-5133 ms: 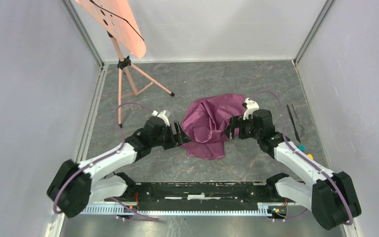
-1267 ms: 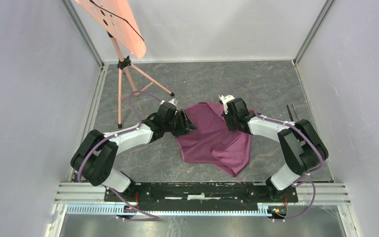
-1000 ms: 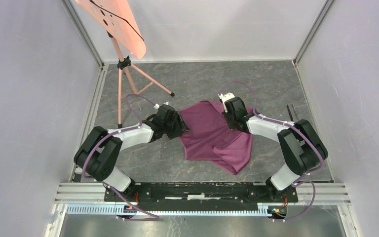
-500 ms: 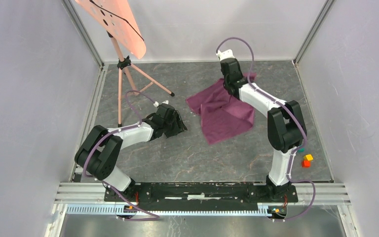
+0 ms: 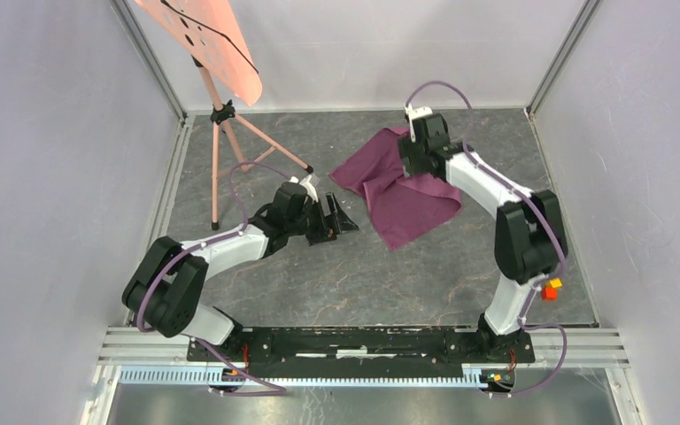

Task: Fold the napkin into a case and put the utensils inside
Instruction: Flatten out the crumpled napkin at the center of the board.

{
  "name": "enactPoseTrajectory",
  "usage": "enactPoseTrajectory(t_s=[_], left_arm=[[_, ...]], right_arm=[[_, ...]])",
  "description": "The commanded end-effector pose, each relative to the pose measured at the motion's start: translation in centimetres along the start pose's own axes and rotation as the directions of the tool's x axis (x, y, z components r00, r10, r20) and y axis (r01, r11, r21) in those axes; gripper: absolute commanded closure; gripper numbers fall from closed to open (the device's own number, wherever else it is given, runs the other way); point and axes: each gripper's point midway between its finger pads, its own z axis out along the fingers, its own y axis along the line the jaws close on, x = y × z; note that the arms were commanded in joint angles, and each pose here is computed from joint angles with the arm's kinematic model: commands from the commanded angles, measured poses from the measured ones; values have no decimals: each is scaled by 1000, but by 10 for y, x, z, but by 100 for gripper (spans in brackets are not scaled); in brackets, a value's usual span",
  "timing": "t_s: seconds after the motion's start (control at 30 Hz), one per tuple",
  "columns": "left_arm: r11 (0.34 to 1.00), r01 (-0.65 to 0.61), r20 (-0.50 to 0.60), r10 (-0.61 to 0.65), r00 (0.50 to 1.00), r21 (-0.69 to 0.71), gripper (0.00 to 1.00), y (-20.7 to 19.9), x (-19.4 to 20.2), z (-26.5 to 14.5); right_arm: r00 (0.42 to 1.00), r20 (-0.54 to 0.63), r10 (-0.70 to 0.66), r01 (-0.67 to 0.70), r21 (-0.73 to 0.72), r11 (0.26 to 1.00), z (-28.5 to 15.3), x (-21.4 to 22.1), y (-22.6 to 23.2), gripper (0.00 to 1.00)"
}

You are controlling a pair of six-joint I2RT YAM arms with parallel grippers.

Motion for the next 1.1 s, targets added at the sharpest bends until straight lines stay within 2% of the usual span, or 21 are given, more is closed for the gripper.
enactPoseTrajectory(t_s=[0.0, 0.07, 0.2, 0.3, 0.5, 0.57, 0.63, 0.7, 0.77, 0.83, 0.93, 0.97, 1.07], left_arm=[[987, 40, -43, -33, 999, 159, 9, -34, 9, -8], [984, 32, -49, -23, 999, 176, 9, -38, 13, -14], [983, 23, -51, -13, 999, 184, 9, -36, 25, -28], [987, 30, -32, -25, 999, 158, 8, -25, 33, -40], [985, 79, 6, -81, 997, 151, 9, -8, 52, -58], [986, 68, -13, -67, 998, 155, 10, -4, 62, -63], [995, 22, -41, -18, 999, 102, 10, 2, 67, -70], [999, 7, -55, -5, 998, 48, 11, 10, 71, -78], [1000, 10, -22, -9, 1000, 11, 11, 15, 68, -85], [999, 42, 33, -43, 999, 10, 11, 16, 64, -91], [992, 124, 130, -128, 983, 39, 12, 19, 57, -100], [987, 149, 157, -156, 975, 56, 12, 20, 56, -101], [977, 192, 212, -207, 955, 90, 10, 19, 48, -103]], right_arm=[[984, -50, 169, -176, -312, 934, -38, 41, 57, 30], [979, -76, 191, -206, -378, 903, -45, 65, 76, 34], [982, -88, 169, -191, -416, 889, -59, 100, 99, 42], [982, -126, 140, -182, -435, 882, -67, 129, 116, 45], [968, -170, 186, -247, -488, 837, -86, 168, 148, 49], [959, -190, 208, -280, -540, 794, -94, 173, 173, 51], [959, -206, 195, -282, -618, 734, -108, 173, 208, 52], [963, -205, 174, -269, -710, 651, -130, 161, 247, 52], [969, -167, 181, -245, -749, 615, -148, 139, 265, 51], [967, -126, 221, -241, -735, 633, -155, 117, 259, 48], [963, -70, 259, -243, -634, 734, -149, 93, 227, 39], [961, -66, 270, -260, -554, 791, -140, 93, 209, 34], [921, -47, 386, -379, -328, 865, -117, 83, 154, 27]])
